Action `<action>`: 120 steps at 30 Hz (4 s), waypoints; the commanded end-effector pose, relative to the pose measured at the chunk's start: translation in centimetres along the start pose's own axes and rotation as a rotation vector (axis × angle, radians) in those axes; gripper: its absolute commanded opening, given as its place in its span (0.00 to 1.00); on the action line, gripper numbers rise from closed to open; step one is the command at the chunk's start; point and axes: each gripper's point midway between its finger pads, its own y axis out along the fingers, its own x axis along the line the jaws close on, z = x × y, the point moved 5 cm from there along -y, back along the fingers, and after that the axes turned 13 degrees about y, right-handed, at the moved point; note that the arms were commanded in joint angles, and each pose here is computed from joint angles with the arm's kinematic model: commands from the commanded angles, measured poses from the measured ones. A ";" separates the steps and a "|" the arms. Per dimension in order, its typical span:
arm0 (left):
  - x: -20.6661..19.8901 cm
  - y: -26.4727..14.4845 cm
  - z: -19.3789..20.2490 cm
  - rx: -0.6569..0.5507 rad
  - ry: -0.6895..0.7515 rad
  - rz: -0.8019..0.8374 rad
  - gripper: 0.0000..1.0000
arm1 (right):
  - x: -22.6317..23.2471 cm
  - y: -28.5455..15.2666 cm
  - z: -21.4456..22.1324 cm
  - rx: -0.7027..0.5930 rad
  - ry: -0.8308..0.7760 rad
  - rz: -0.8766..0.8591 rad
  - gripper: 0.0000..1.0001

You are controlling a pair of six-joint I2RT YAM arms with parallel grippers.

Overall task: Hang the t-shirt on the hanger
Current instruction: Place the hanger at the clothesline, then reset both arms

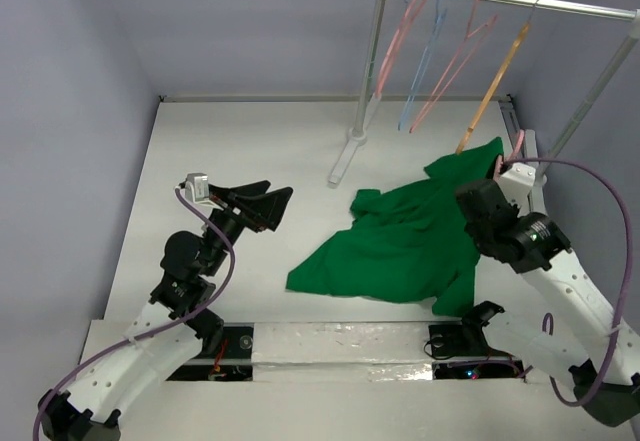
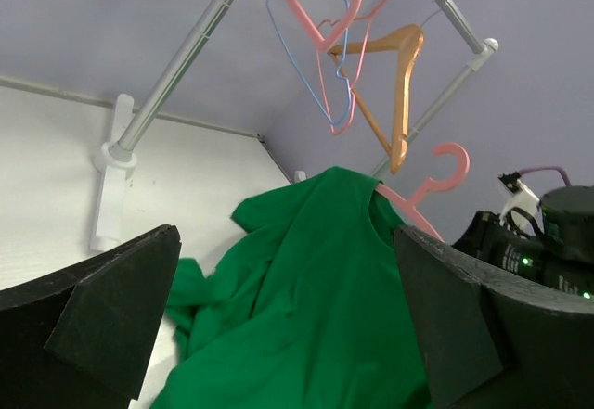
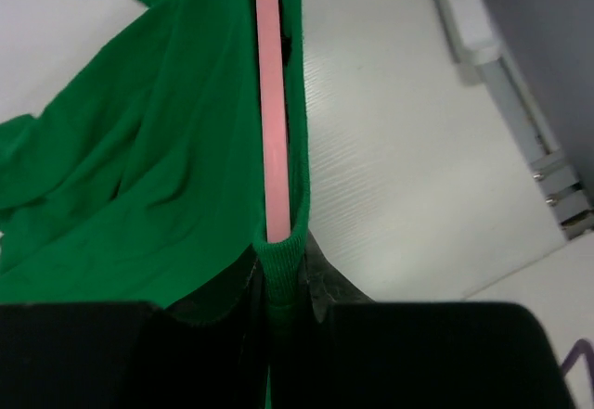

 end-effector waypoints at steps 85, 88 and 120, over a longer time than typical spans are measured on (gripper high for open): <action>-1.0 -0.9 -4.4 0.029 0.076 -0.133 0.99 | 3.0 6.9 -27.8 -0.547 0.318 -0.224 0.95; -1.3 -0.7 -6.0 0.004 0.096 -0.157 0.99 | 2.7 4.7 -27.9 -0.569 0.341 -0.244 1.00; -3.9 -3.1 -12.4 -0.111 0.197 -0.109 0.99 | 3.1 -14.7 -10.0 -0.437 0.179 -1.122 1.00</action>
